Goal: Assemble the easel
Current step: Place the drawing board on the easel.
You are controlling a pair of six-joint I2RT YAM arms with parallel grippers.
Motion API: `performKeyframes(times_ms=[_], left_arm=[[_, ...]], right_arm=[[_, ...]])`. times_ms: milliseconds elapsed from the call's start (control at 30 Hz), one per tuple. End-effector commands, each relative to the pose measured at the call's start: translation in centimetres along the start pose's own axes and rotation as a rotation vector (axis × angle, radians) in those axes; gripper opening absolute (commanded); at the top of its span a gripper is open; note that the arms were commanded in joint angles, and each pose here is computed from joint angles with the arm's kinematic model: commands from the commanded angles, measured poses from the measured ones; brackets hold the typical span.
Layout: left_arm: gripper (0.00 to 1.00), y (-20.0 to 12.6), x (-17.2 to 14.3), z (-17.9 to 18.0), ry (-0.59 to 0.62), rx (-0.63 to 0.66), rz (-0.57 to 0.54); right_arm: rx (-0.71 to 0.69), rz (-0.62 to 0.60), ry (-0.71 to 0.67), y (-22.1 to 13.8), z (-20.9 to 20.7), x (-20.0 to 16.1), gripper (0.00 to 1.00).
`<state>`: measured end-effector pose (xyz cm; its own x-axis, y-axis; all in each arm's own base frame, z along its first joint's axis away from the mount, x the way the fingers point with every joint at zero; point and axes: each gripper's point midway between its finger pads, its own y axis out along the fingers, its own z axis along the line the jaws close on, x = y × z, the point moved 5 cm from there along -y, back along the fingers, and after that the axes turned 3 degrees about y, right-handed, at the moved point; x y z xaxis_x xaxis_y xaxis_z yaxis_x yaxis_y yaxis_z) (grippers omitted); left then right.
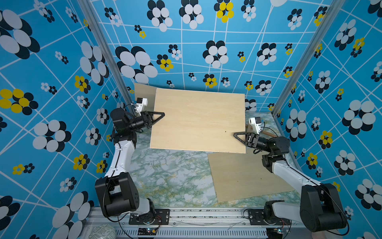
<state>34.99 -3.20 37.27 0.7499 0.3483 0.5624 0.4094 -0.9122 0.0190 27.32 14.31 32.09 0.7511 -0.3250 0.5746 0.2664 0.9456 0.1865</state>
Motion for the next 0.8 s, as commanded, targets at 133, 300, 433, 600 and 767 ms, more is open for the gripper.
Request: performKeyframes(times_ms=[133,300,433,600,767], left_arm=[[0.00,0.3,-1.5,-1.2,0.157,0.019,-0.010],[0.00,0.0,-1.4,-1.1,0.157,0.029,-0.017],[0.00,-0.1,-1.0,-1.4,0.165,0.021,-0.019],[0.00,-0.2,-0.6,-1.3,0.166,0.027,-0.032],[0.00,1.7,0.0,-2.1,0.222,0.023,-0.032]], right_arm=[[0.073,-0.057,-0.270,-0.2,4.5,2.1,0.42],[0.029,-0.088,-0.241,-0.9,3.6,3.1,0.41],[0.021,-0.094,-0.228,-1.1,3.2,3.4,0.42],[0.032,-0.094,-0.237,-1.3,3.4,3.5,0.32],[0.018,-0.099,-0.269,-1.5,3.1,3.3,0.00]])
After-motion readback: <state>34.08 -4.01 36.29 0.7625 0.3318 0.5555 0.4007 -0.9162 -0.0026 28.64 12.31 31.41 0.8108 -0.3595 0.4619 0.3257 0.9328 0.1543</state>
